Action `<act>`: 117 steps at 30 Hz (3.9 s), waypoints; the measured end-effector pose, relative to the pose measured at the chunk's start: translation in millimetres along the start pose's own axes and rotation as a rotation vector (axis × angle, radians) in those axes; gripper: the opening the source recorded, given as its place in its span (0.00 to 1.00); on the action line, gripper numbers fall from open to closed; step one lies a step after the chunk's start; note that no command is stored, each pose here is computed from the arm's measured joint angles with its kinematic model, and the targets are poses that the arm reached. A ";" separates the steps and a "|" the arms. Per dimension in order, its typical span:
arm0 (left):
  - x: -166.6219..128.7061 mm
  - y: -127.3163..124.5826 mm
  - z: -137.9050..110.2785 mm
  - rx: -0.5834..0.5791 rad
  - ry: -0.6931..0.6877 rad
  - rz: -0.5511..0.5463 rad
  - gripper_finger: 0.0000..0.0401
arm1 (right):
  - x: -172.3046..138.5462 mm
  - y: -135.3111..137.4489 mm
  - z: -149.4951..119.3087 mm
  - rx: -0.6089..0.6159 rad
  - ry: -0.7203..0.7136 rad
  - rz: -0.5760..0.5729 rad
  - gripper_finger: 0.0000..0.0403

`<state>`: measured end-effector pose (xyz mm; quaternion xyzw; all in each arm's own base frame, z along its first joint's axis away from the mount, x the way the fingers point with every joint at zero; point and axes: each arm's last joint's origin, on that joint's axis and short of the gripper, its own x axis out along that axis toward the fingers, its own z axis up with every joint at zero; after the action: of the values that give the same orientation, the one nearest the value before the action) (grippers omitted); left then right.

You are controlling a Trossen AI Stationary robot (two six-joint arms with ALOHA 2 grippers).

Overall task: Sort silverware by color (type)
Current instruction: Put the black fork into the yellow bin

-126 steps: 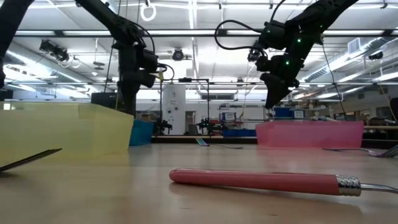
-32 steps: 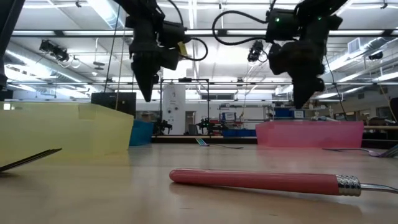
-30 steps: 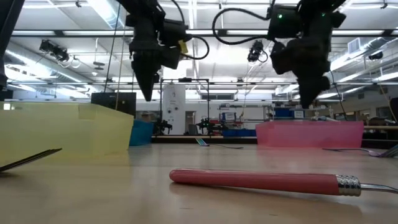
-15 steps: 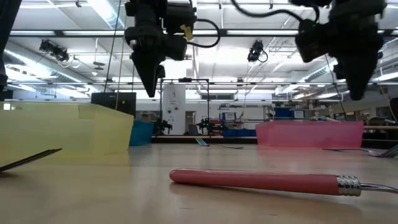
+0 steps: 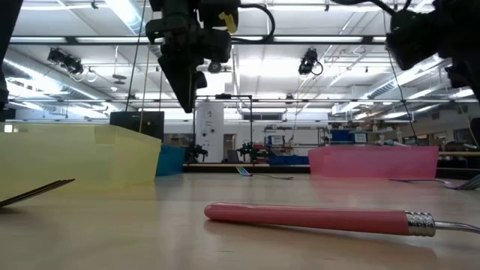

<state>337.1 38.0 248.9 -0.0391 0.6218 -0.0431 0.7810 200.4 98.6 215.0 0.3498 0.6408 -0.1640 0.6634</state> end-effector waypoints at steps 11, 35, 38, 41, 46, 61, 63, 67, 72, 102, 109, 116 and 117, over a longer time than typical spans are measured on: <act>0.7 -3.6 2.0 -0.011 -0.015 0.000 0.23 | 16.1 13.5 -56.1 0.177 -0.049 -0.073 0.35; 0.8 -3.1 3.8 -0.066 -0.033 0.000 0.23 | 93.5 27.5 -90.0 0.124 -0.036 -0.281 0.34; 0.8 -3.3 3.8 -0.070 -0.033 0.000 0.23 | 99.0 27.5 -90.0 0.122 -0.037 -0.299 0.34; 0.8 -3.1 3.8 -0.071 -0.033 0.000 0.23 | 100.7 28.1 -89.9 0.122 -0.036 -0.303 0.34; 0.8 -3.0 4.6 -0.069 -0.041 0.001 0.23 | 101.2 28.3 -90.2 0.119 -0.041 -0.301 0.28; 0.5 -1.2 4.2 -0.035 -0.039 0.003 0.23 | 101.4 26.5 -89.1 0.106 -0.066 -0.317 0.04; 0.4 -0.5 4.1 -0.037 -0.040 0.004 0.23 | 100.4 26.0 -87.8 0.105 -0.066 -0.318 0.03; 0.4 -0.5 4.1 -0.039 -0.040 0.004 0.23 | 90.5 21.3 -82.8 0.096 -0.112 -0.322 0.02; 0.4 -0.5 3.9 -0.043 -0.038 0.003 0.23 | 68.7 19.5 -77.2 0.099 -0.176 -0.276 0.02; -0.2 6.3 67.0 -0.005 -0.641 0.038 0.23 | -73.1 -13.1 2.3 -0.286 -1.104 -0.189 0.03; 1.8 7.7 78.6 -0.012 -0.748 0.034 0.23 | -96.3 -7.1 7.2 -0.420 -1.229 -0.164 0.03; 0.5 20.2 83.5 0.001 -0.815 0.066 0.23 | -103.6 -9.4 14.4 -0.443 -1.267 -0.206 0.03; 0.2 22.0 84.0 0.006 -0.824 0.072 0.23 | -103.4 -9.5 16.3 -0.446 -1.267 -0.219 0.03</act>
<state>419.4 60.5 265.0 -0.0289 0.2579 0.0017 0.9657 193.2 57.0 311.3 -0.0259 0.1786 -0.2675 0.9465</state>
